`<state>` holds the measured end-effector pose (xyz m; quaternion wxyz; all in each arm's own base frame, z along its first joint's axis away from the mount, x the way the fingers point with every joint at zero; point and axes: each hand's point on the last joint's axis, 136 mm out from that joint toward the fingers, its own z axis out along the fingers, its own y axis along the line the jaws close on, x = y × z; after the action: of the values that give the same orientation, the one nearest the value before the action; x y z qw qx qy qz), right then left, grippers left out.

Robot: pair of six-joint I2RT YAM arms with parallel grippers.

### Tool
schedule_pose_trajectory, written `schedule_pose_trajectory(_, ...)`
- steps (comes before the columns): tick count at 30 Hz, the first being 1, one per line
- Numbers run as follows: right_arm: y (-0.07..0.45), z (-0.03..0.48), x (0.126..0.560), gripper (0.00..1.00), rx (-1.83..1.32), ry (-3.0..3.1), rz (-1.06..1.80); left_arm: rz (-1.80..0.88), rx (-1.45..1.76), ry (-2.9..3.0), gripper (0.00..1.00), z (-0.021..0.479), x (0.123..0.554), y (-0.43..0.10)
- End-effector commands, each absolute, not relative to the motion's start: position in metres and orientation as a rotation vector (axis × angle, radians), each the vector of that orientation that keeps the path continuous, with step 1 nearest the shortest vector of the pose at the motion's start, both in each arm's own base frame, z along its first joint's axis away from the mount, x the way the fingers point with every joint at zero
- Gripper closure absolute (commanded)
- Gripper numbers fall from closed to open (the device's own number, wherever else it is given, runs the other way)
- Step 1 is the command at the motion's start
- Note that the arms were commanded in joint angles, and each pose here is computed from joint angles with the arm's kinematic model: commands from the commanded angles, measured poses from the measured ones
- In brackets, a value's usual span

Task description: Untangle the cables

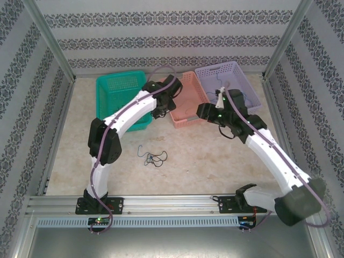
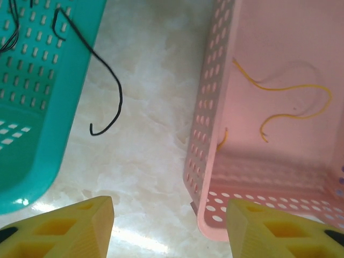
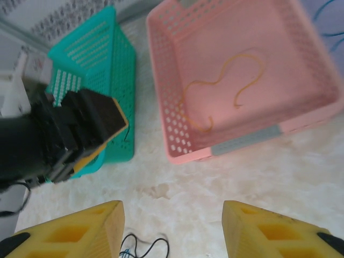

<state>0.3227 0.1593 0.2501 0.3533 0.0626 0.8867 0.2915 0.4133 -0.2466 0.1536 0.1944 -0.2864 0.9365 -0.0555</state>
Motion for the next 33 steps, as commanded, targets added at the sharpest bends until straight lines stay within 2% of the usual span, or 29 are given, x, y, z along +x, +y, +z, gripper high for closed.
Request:
schedule_pose_trajectory(1, 0.15, 0.25, 0.318, 0.48, 0.184, 2.279, 0.754, 0.071, -0.973, 2.52, 0.41, 0.145, 0.409, -0.215)
schedule_pose_trajectory(5, 0.18, 0.242, 0.321, 0.48, 0.093, 2.326, 0.895, 0.032, -0.95, 2.441, 0.41, 0.177, 0.412, -0.208)
schedule_pose_trajectory(10, 0.273, 0.225, 0.335, 0.49, -0.095, 2.401, 1.159, -0.029, -0.825, 2.325, 0.38, 0.248, 0.405, -0.181)
schedule_pose_trajectory(14, 0.314, 0.201, 0.362, 0.5, -0.114, 2.459, 1.209, -0.092, -0.804, 2.392, 0.35, 0.257, 0.39, -0.148)
schedule_pose_trajectory(19, 0.337, 0.168, 0.39, 0.54, -0.082, 2.559, 1.22, -0.261, -0.725, 2.396, 0.34, 0.269, 0.373, -0.129)
schedule_pose_trajectory(24, 0.346, 0.139, 0.408, 0.57, -0.05, 2.59, 1.215, -0.394, -0.643, 2.389, 0.35, 0.281, 0.356, -0.134)
schedule_pose_trajectory(33, 0.364, 0.111, 0.423, 0.6, -0.012, 2.647, 1.21, -0.414, -0.596, 2.386, 0.35, 0.288, 0.329, -0.123)
